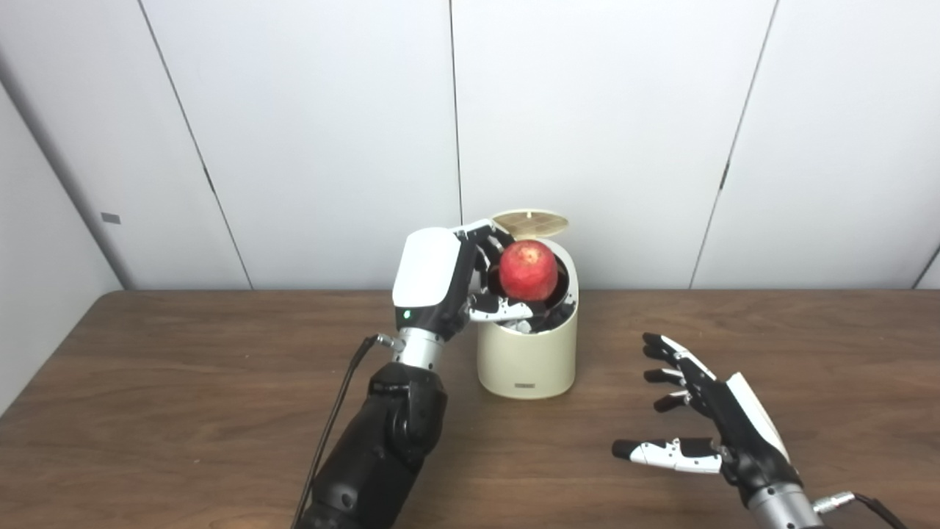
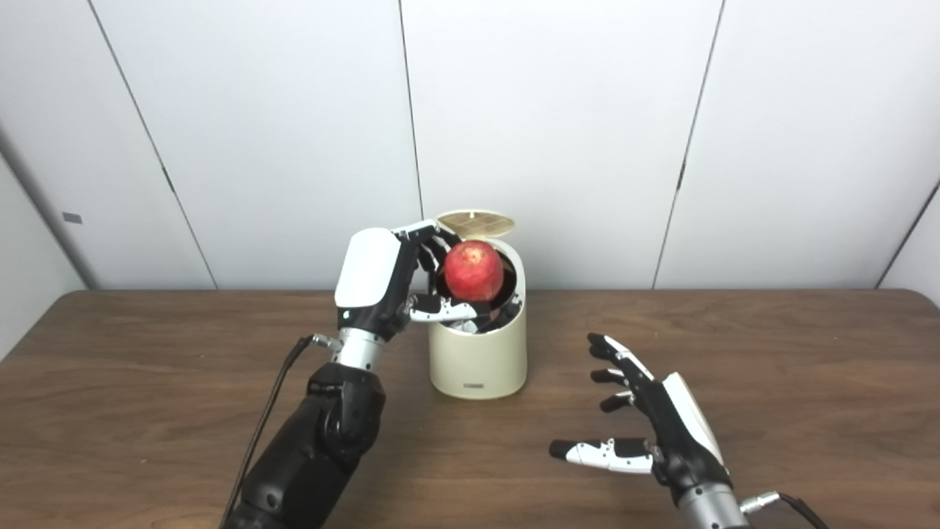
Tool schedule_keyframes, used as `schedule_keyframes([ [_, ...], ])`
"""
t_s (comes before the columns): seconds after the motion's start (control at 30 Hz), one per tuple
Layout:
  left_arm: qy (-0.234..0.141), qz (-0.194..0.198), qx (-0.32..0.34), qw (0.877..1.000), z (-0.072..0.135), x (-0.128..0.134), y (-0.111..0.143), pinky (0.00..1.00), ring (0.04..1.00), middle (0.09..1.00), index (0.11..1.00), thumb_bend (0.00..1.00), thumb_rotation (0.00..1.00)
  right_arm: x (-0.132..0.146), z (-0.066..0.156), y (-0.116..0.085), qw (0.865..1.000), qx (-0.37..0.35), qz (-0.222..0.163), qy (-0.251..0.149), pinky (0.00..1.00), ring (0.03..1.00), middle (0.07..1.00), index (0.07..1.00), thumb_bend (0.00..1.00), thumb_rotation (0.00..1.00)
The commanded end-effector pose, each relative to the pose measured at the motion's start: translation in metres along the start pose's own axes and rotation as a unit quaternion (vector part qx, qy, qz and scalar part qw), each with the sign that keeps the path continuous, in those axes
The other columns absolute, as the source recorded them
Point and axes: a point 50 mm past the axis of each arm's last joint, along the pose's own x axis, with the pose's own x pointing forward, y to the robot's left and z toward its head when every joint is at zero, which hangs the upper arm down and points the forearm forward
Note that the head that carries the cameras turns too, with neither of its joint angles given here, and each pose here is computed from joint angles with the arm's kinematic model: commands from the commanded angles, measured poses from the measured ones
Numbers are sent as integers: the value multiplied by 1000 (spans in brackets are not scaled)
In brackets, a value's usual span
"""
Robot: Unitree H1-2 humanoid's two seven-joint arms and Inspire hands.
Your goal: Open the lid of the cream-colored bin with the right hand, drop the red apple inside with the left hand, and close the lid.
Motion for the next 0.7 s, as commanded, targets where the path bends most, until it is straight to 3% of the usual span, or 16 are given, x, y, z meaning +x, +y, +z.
schedule_keyframes([
  [0.0,-22,28,13,999,7,20,18,400,504,578,660,870,152,4,17,-8,999,-5,-21,-42,614,782,870,887,699,206],
  [0.67,-35,19,-8,999,4,9,29,408,499,571,650,883,278,7,15,-7,999,-2,-17,-45,602,781,877,888,676,178],
])
